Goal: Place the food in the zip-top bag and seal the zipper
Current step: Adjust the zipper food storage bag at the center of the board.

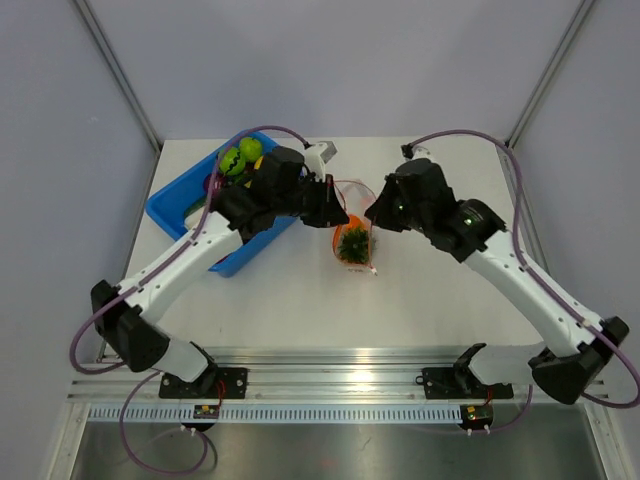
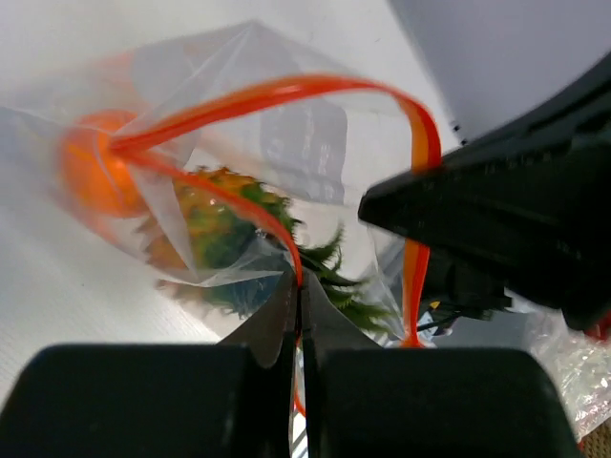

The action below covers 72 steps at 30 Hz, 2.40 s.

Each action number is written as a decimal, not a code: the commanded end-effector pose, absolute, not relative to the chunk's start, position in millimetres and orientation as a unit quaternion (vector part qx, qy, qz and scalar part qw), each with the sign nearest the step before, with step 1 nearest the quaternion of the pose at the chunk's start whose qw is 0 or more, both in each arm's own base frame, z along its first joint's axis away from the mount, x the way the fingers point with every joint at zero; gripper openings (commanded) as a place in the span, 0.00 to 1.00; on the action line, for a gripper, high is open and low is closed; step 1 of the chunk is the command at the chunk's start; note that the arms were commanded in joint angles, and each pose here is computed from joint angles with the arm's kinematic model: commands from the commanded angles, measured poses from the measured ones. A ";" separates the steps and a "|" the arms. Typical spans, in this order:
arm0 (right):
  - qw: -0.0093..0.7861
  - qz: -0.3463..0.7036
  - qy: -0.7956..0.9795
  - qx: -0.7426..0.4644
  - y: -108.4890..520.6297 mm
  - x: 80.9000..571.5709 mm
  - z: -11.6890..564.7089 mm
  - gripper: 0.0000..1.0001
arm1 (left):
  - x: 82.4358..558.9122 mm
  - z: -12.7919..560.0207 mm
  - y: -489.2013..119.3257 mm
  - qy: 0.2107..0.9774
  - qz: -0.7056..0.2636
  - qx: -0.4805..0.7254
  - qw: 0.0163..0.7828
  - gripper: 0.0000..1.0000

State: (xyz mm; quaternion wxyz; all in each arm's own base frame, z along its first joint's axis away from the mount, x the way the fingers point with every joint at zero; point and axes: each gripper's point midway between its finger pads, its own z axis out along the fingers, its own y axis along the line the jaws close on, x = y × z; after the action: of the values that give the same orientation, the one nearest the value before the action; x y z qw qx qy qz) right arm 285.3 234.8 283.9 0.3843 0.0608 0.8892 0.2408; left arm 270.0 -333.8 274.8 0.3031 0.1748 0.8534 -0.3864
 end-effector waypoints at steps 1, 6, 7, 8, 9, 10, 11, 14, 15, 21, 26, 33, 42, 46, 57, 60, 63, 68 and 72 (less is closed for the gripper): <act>0.472 0.289 0.831 0.052 223.3 278.4 352.7 0.00 | 255.5 368.2 -320.3 0.781 -0.438 0.187 0.404 0.00; 0.368 0.251 0.893 0.067 227.1 263.2 244.9 0.00 | 249.8 284.8 -323.5 0.827 -0.420 0.179 0.328 0.00; 0.353 0.257 0.897 0.067 232.1 261.9 230.5 0.00 | 251.5 270.9 -327.8 0.829 -0.424 0.176 0.320 0.00; 0.327 0.256 0.907 0.065 236.9 257.7 211.4 0.00 | 246.6 233.6 -326.4 0.849 -0.413 0.165 0.284 0.00; 0.309 0.246 0.916 0.070 236.5 254.9 193.1 0.00 | 249.2 213.5 -328.8 0.860 -0.405 0.160 0.267 0.00; 0.300 0.237 0.921 0.071 235.9 254.5 185.3 0.00 | 249.8 199.9 -329.0 0.869 -0.397 0.156 0.251 0.00; 0.295 0.229 0.925 0.070 235.7 255.6 181.7 0.00 | 253.0 199.5 -331.6 0.871 -0.395 0.157 0.249 0.00; 0.306 0.218 0.925 0.057 239.1 265.9 199.9 0.00 | 262.5 230.2 -337.4 0.861 -0.397 0.169 0.269 0.00; 0.330 0.231 0.914 0.053 242.5 273.7 224.6 0.00 | 267.1 244.0 -335.6 0.857 -0.393 0.168 0.288 0.00; 0.412 0.291 0.862 0.049 236.1 271.5 322.0 0.00 | 256.2 345.1 -320.1 0.811 -0.418 0.181 0.366 0.00; 0.410 0.282 0.865 0.054 229.2 266.8 315.5 0.00 | 254.6 322.8 -322.7 0.819 -0.423 0.168 0.349 0.00; 0.351 0.181 0.916 0.075 218.5 276.4 228.2 0.00 | 266.2 203.3 -353.4 0.873 -0.404 0.164 0.219 0.00; 0.423 0.214 0.877 0.076 201.3 269.7 316.0 0.00 | 258.4 299.4 -337.7 0.834 -0.419 0.194 0.302 0.00; 0.443 0.223 0.865 0.083 189.4 260.2 343.1 0.00 | 246.0 330.2 -325.0 0.816 -0.428 0.200 0.332 0.00; 0.395 0.197 0.891 0.105 195.5 263.2 305.0 0.00 | 267.3 242.4 -342.3 0.858 -0.381 0.240 0.248 0.00; 0.379 0.193 0.899 0.102 203.9 268.8 283.8 0.00 | 271.1 227.3 -341.4 0.864 -0.372 0.252 0.229 0.00; 0.371 0.182 0.905 0.101 207.3 273.7 271.6 0.00 | 272.8 223.2 -339.6 0.865 -0.361 0.264 0.228 0.00; 0.369 0.169 0.909 0.092 210.5 280.6 264.7 0.00 | 274.5 224.6 -327.8 0.864 -0.343 0.278 0.242 0.00; 0.369 0.171 0.910 0.088 213.0 282.2 261.1 0.18 | 271.6 219.3 -326.2 0.862 -0.344 0.287 0.238 0.00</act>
State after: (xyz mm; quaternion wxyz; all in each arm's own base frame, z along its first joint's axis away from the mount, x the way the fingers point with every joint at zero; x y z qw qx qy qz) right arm 271.8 206.0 249.3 0.3427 0.0884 0.9220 0.1572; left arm 271.3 -326.4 192.8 0.2036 0.2619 0.8845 -0.3281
